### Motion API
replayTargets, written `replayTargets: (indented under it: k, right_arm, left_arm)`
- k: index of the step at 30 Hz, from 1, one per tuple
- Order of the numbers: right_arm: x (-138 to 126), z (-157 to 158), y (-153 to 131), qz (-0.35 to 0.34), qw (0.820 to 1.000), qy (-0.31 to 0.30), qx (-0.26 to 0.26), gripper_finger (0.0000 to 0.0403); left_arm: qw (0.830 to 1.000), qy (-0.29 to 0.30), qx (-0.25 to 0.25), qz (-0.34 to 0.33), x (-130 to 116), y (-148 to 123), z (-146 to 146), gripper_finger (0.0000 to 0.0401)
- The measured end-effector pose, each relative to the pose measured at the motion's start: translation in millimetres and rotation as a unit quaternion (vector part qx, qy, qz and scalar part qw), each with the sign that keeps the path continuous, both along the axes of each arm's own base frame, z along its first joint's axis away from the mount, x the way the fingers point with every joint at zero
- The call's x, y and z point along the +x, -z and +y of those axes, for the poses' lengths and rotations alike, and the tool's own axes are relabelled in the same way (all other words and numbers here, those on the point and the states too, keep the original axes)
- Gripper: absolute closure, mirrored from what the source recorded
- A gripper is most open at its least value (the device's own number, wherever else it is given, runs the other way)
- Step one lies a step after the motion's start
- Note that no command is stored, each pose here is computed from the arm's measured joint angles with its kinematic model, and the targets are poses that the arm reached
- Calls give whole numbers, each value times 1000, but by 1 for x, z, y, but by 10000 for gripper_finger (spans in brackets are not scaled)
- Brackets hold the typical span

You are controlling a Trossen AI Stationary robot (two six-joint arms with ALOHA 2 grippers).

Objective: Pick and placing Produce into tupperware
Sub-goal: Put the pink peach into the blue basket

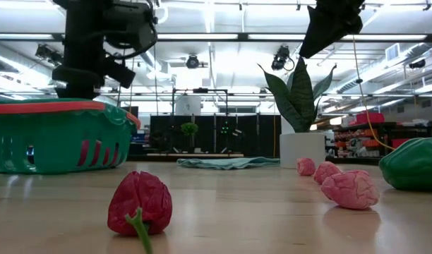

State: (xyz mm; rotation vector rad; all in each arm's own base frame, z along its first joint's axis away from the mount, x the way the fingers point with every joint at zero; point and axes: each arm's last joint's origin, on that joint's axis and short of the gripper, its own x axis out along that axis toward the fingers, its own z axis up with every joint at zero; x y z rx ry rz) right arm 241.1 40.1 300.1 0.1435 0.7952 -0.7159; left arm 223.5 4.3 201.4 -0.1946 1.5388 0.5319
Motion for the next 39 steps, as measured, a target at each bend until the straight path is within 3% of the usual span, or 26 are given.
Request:
replayTargets:
  k: [7,11,14,19,21,26,32,36,39]
  right_arm:
    - [0,0,0,0,1000,0,0,285]
    - [0,0,0,0,1000,0,0,285]
    - [0,0,0,0,1000,0,0,285]
    - [0,0,0,0,1000,-1,0,285]
    - [0,0,0,0,1000,-1,0,285]
    - [0,0,0,-1,1000,-1,-1,285]
    - [1,0,-1,-2,1000,-6,-3,285]
    - [1,0,-1,0,1000,-7,-16,285]
    - [0,-1,-1,10,999,-12,-36,285]
  left_arm:
    - [999,45,-1,-26,15,-50,0,142]
    - [992,46,3,-117,33,-94,0,144]
    - [973,56,8,-223,49,-123,-1,147]
    - [924,174,2,-341,74,-142,-8,154]
    - [915,205,6,-349,85,-137,-11,155]
    - [908,286,29,-304,127,-95,-13,163]
    - [874,355,67,-324,187,-32,-15,176]
    - [870,366,39,-327,209,12,-15,175]
    - [855,377,18,-355,221,30,-16,171]
